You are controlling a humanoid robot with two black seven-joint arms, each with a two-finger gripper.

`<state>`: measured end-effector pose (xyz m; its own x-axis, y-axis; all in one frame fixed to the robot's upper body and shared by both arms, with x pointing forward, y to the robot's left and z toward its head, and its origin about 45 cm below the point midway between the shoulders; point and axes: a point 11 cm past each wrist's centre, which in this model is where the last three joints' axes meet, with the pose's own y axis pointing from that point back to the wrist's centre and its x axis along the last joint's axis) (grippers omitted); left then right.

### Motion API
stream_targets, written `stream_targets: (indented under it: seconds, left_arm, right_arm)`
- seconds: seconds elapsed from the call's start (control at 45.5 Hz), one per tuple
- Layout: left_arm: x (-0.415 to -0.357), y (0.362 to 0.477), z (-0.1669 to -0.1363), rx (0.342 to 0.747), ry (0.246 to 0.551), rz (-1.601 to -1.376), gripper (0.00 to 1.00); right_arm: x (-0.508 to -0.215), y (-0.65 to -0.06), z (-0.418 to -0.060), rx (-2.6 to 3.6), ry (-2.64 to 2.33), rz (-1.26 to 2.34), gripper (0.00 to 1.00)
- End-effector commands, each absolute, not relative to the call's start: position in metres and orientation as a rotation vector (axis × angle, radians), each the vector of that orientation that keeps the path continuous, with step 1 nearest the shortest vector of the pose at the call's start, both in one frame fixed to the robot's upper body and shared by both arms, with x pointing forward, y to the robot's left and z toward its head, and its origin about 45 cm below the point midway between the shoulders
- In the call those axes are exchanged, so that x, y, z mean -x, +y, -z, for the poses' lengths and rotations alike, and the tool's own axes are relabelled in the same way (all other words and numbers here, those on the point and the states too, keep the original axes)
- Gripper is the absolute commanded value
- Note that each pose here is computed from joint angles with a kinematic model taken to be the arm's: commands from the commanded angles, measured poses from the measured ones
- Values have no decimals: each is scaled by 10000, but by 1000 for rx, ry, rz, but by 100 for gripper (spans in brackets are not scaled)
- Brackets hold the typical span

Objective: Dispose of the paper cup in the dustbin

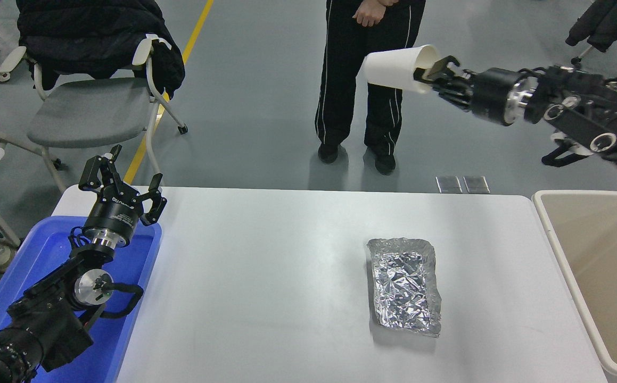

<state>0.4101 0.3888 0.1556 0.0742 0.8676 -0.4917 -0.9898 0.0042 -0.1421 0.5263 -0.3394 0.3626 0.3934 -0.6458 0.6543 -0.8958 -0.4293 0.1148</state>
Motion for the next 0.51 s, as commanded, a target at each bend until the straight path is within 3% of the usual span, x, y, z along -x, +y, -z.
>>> stream_targets:
  seconds: [0.0,0.308,0.484]
  left_arm:
    - [-4101,3887,-1555,512,298,-1488,100]
    - [-4101,3887,-1555,512,298,-1488,100]
    - [-4101,3888,-1556,513,297,-1489,100]
  right_arm:
    - [-5028,-4635,-3801,-1933,-1643,-684,0]
    - [-4286,-5923,-3349,-1530,-1842,-368,0]
    - [-3852,-6374,-3112,-1353,-1871,-236,0]
